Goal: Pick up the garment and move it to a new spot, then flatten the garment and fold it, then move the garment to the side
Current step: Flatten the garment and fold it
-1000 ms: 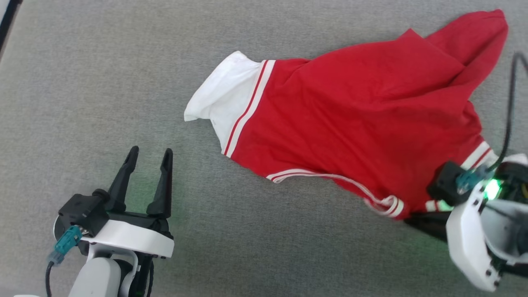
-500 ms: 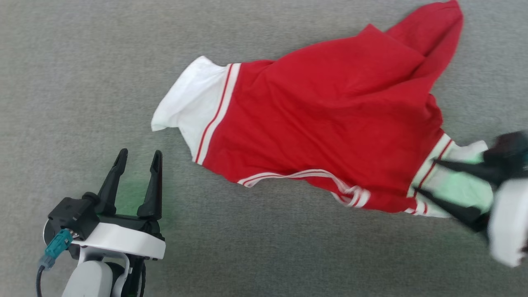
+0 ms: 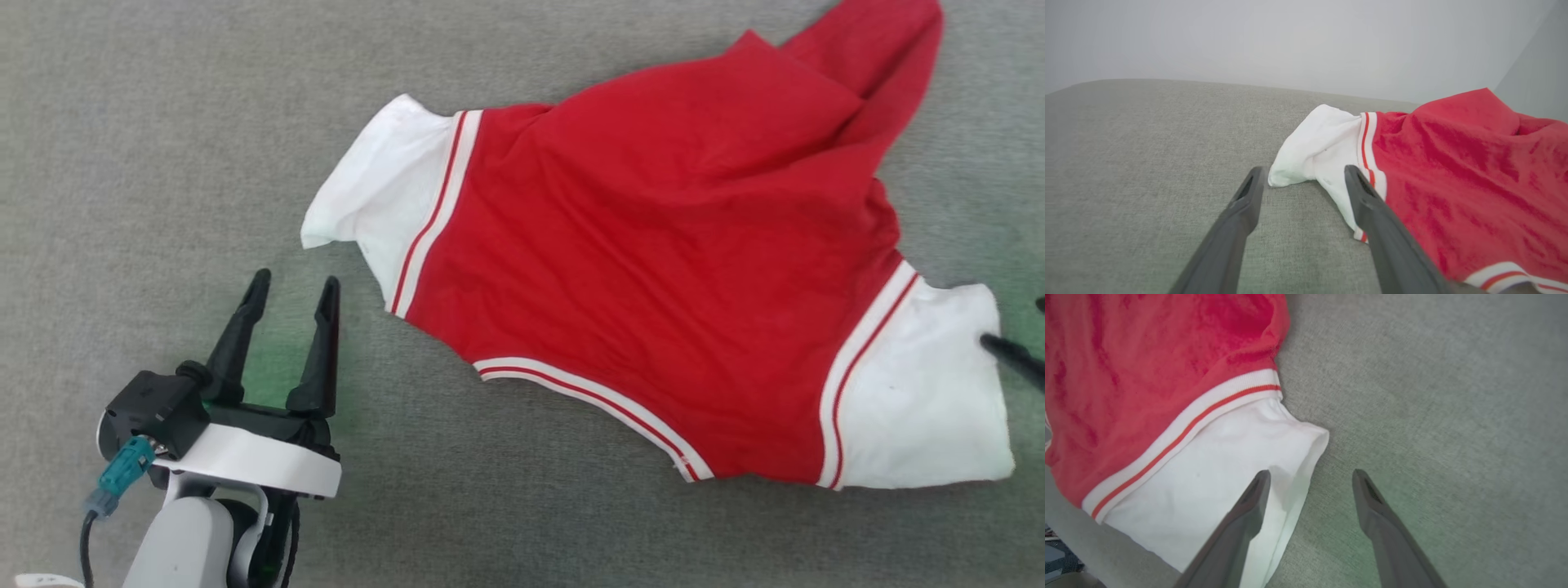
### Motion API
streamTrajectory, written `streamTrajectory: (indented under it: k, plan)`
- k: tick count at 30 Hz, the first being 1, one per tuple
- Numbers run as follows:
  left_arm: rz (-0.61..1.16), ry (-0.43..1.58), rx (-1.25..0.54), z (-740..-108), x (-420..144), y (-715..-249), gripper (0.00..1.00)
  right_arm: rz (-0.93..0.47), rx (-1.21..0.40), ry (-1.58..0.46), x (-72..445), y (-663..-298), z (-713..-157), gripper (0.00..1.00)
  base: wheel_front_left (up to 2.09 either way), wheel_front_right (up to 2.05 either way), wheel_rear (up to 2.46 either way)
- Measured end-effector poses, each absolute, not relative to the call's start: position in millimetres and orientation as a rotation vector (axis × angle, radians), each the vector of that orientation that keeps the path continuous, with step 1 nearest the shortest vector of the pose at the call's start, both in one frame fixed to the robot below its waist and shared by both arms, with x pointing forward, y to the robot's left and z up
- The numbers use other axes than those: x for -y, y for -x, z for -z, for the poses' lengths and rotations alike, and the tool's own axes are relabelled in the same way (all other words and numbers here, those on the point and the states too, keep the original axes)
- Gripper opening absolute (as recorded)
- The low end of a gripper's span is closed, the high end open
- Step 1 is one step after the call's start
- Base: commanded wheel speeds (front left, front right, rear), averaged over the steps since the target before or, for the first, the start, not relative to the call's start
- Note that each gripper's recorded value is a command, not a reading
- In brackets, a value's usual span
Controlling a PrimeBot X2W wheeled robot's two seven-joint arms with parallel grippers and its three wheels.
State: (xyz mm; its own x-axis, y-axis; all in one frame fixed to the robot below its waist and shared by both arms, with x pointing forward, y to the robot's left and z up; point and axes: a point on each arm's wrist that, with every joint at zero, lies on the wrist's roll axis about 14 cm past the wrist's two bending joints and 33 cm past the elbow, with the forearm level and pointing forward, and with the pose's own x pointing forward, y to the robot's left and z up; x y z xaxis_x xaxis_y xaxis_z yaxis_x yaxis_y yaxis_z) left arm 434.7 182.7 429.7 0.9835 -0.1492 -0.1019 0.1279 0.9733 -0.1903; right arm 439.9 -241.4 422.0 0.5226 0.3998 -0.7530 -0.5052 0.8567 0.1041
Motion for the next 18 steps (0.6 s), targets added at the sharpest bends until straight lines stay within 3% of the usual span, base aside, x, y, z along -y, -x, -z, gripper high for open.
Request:
streamTrajectory:
  k: [10,11,12,13,14,18]
  plan:
    - [0.103,0.181,-0.144,-418.9,-193.8,-432.9,1.00,-0.593,-1.025,0.131,224.0,-432.8,-382.8,1.00,0.00,0.00,0.00]
    - [0.103,0.180,-0.147,-417.7,-193.9,-433.2,1.00,-0.591,-1.030,0.142,224.5,-435.7,-380.8,0.95,0.00,0.00,0.00]
    - [0.104,0.180,-0.148,-417.2,-193.7,-433.9,1.00,-0.587,-1.040,0.150,225.2,-436.9,-377.6,0.51,0.00,0.00,0.00]
    - [0.105,0.180,-0.147,-417.2,-193.4,-435.1,1.00,-0.590,-1.047,0.161,224.5,-438.2,-375.6,0.36,0.00,0.00,0.00]
    - [0.106,0.179,-0.145,-417.2,-193.0,-436.3,1.00,-0.585,-1.049,0.161,224.4,-440.9,-374.3,0.00,0.00,0.00,0.00]
    - [0.107,0.178,-0.155,-413.6,-193.5,-436.3,1.00,-0.544,-1.022,0.163,230.6,-456.7,-373.4,0.00,0.00,0.00,0.00]
